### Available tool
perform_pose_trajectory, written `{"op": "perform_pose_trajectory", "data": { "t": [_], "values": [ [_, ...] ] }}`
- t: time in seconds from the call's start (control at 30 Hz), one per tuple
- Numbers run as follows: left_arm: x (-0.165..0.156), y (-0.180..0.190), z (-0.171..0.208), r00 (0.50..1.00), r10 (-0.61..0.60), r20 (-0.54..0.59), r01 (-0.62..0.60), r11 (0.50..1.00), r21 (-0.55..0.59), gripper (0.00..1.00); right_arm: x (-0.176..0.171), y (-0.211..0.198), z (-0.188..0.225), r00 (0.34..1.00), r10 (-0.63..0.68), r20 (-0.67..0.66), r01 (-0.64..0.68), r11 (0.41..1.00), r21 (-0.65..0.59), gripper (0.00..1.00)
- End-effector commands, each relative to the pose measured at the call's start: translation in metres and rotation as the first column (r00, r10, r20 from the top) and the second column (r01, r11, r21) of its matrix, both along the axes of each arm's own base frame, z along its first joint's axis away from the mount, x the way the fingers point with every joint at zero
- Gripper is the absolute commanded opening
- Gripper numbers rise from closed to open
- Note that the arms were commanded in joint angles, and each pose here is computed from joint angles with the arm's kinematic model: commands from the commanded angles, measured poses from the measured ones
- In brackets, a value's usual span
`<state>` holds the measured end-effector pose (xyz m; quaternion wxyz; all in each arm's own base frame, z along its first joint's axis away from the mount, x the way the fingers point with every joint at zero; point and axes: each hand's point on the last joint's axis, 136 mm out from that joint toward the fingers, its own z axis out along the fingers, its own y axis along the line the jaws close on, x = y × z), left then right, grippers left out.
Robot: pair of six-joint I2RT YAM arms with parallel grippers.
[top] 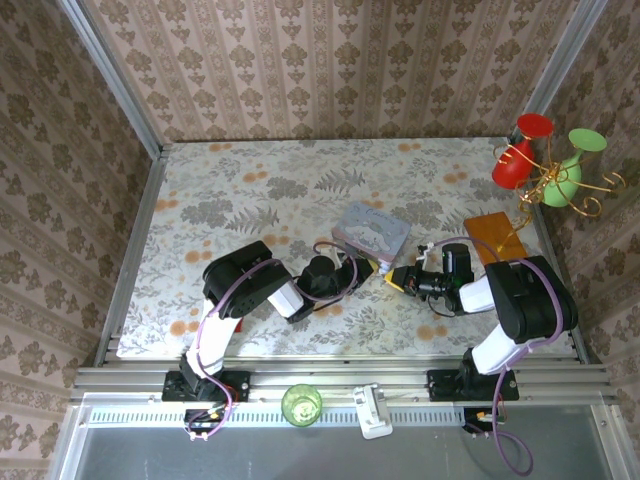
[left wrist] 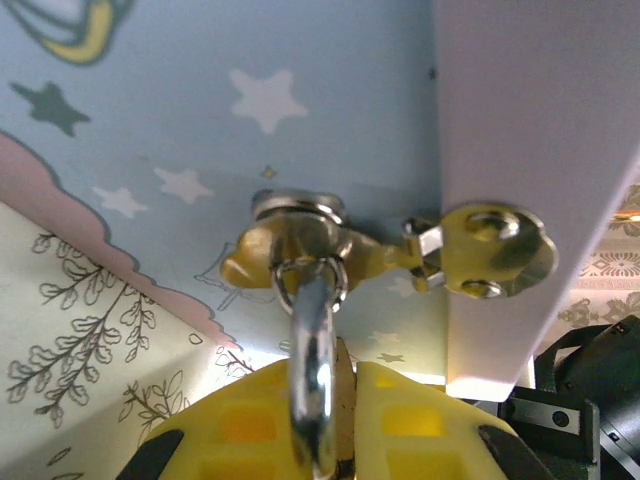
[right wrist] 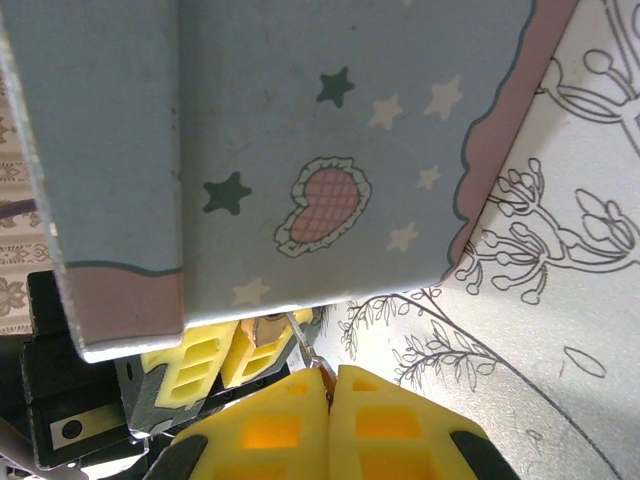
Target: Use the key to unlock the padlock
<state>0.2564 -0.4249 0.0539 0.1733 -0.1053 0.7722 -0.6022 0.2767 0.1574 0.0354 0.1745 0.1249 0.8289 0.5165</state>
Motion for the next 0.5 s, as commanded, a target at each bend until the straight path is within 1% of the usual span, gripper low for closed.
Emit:
{"op": "perform_pose_trajectory", "data": {
  "t": [0.0,0.27,0.37,0.47],
  "values": [
    [-0.005,-0.014,0.013,0.999,-0.037,0.021,0.038,0.998,-0.051,0.00,0.005,0.003,0.006,0.999,0.016,0.027,-0.017,0.999,0.035,0.00],
    [-0.017,-0.026,0.019,0.995,-0.096,0.037,0.098,0.993,-0.062,0.00,0.017,0.005,0.010,0.999,0.010,0.030,-0.012,0.998,0.062,0.00],
    [-0.025,-0.029,0.014,0.991,-0.131,0.022,0.132,0.989,-0.061,0.00,0.023,0.004,0.017,0.999,0.001,0.040,-0.004,0.997,0.080,0.00],
    [-0.030,-0.026,0.006,0.990,-0.138,0.004,0.138,0.989,-0.049,0.00,0.027,0.001,0.016,0.999,-0.017,0.040,0.014,0.997,0.074,0.00]
  ]
}}
